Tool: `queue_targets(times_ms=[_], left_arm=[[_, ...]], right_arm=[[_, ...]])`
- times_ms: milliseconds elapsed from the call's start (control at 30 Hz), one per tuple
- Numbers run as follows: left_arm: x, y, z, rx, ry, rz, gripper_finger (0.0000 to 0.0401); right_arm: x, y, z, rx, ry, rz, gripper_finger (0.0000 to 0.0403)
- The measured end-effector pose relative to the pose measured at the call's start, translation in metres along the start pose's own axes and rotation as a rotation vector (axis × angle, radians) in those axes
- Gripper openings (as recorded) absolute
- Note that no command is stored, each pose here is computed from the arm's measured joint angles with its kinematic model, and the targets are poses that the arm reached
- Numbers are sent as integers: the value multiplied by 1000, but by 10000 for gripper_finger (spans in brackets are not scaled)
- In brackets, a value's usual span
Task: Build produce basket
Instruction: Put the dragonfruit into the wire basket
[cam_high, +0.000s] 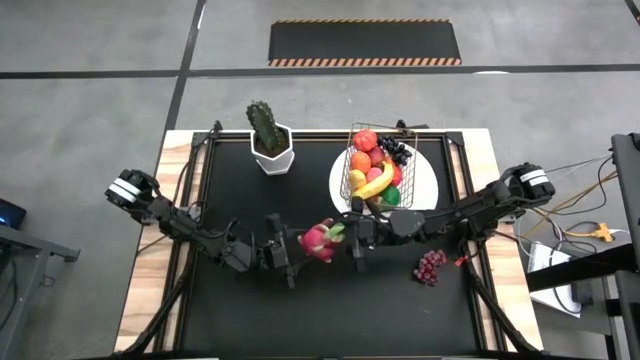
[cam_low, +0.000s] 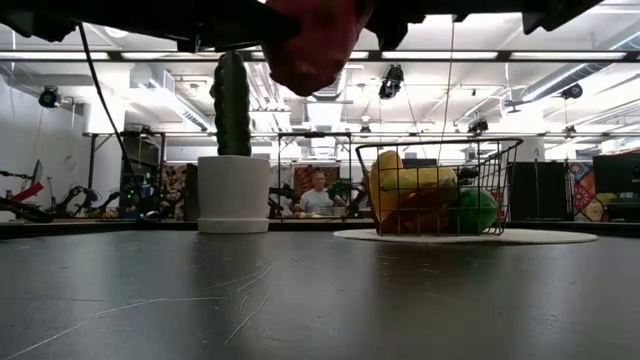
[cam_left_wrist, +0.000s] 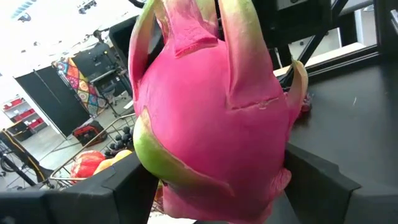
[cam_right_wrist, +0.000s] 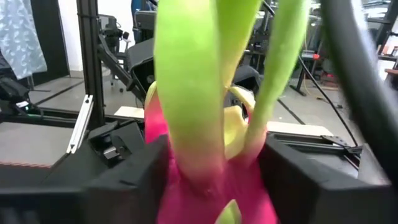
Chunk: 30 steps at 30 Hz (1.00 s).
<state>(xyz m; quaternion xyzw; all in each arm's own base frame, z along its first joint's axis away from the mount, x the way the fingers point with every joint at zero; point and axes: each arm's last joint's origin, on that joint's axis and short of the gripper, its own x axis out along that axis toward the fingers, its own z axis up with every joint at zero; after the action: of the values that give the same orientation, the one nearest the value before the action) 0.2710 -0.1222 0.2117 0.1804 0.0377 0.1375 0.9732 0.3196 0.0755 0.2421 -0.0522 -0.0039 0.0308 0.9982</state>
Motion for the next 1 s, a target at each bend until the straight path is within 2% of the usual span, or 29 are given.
queue_targets(times_ms=[167,267,500,767,900,1000], left_arm=[[1,0,1,-48,-6,-6,286],[1,1,0,-51,-2,-3,300],[1,1,0,31,1,-5,331],[-3,10,11,79,-27,10,334],[-8,18,20,106,-50,22,334],[-12,25,27,123,-71,34,334]], right_arm=[[0,0,0,-5,4,4,98],[0,0,-1,-11,11,5,62],[-1,0,-2,-12,39,13,69],[-15,-5,16,-20,131,8,70],[-26,-12,35,-30,199,-91,70],[-33,-18,44,-45,283,-236,70]])
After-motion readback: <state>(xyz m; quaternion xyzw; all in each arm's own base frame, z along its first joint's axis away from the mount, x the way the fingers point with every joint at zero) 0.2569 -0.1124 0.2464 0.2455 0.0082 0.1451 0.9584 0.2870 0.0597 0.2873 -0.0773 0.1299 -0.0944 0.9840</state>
